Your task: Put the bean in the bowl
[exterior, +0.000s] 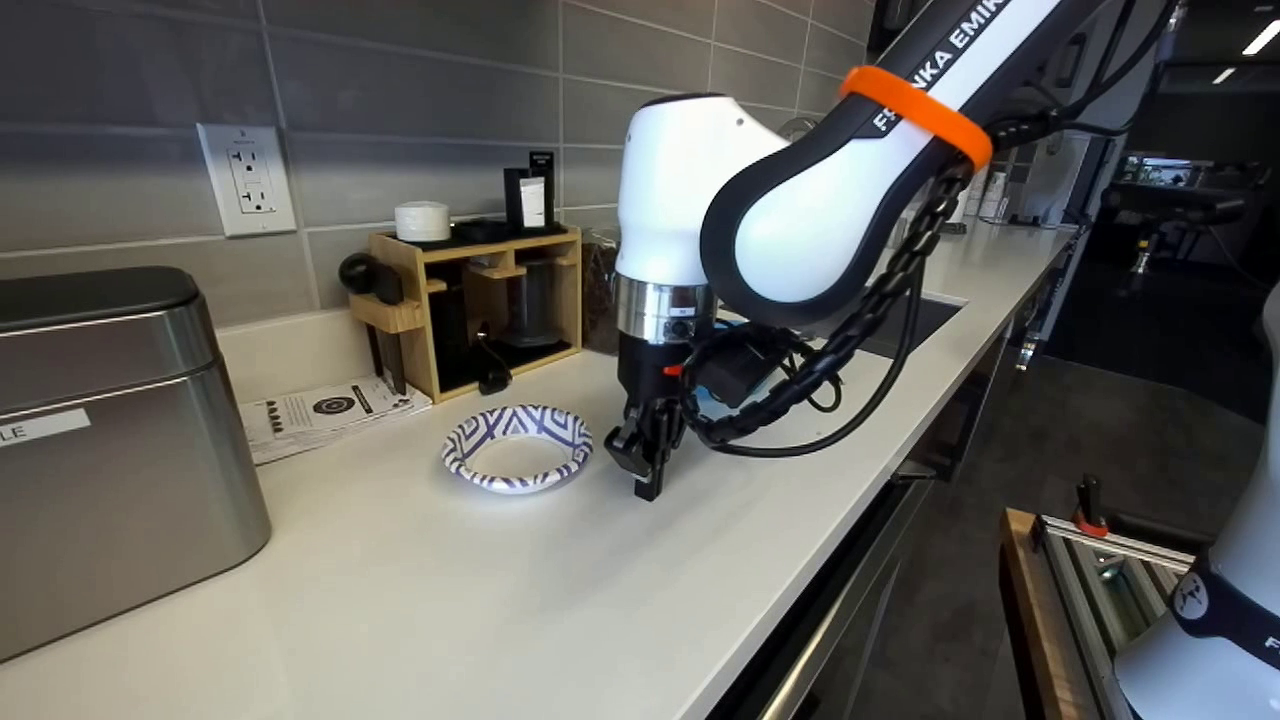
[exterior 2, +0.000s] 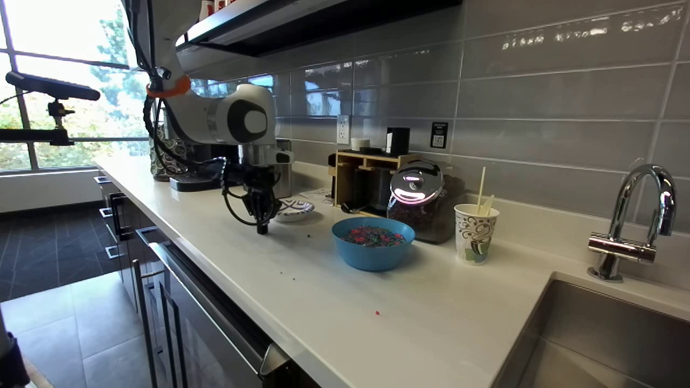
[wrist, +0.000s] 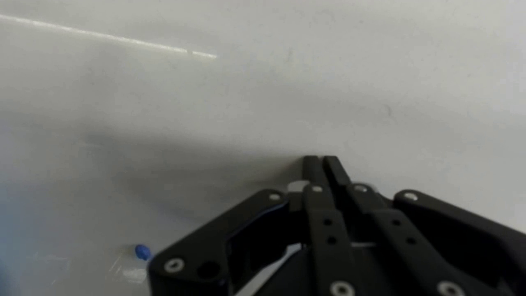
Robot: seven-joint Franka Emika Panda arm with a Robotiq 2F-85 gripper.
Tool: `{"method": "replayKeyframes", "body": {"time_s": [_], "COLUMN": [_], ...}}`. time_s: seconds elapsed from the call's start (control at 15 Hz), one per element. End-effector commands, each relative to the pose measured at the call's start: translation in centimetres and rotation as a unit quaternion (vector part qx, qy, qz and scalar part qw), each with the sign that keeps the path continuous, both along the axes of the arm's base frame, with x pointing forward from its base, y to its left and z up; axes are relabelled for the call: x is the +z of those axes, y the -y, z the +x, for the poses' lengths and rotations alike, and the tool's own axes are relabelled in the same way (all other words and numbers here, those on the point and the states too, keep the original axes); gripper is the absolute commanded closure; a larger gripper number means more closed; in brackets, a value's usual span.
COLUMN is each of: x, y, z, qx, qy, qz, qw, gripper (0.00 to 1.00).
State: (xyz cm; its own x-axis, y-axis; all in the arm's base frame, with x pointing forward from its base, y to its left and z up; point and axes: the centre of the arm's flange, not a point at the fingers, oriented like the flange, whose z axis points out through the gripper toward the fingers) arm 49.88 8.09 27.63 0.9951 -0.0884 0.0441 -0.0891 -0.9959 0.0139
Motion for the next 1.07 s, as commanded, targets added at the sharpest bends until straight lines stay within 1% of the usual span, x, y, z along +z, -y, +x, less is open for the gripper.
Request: {"method": "replayKeyframes", "body": {"time_s": [0.0, 0.07, 0.13, 0.27, 0.33, 0.47, 0.53, 0.73, 0.93, 1.0], "x": [0.0, 0.5, 1.4, 3.1, 4.1, 6.1, 7.1, 9.3, 10.6, 11.0], "y": [0.0, 0.3, 1.0, 2.5, 3.3, 4.6, 5.3, 7.8, 11.6, 12.7], "z": [0.4, 0.0, -0.9, -2.3, -2.8, -3.6, -4.1, -4.8, -6.0, -6.3], "qx": [-0.011, -0.024, -0.06, -0.119, -0.147, -0.192, -0.211, -0.269, -0.317, -0.33], "qy": [0.002, -0.001, -0.01, -0.008, -0.002, 0.023, 0.041, 0.082, 0.109, 0.115], "qz": [-0.011, -0.016, -0.025, -0.021, -0.018, -0.012, -0.024, -0.046, -0.068, -0.068], "qw": [0.9999, 0.9996, 0.9978, 0.9926, 0.9889, 0.9811, 0.9764, 0.9585, 0.9396, 0.9344], "gripper": [1.0, 1.0, 1.0, 1.0, 1.0, 1.0, 1.0, 1.0, 1.0, 1.0]}}
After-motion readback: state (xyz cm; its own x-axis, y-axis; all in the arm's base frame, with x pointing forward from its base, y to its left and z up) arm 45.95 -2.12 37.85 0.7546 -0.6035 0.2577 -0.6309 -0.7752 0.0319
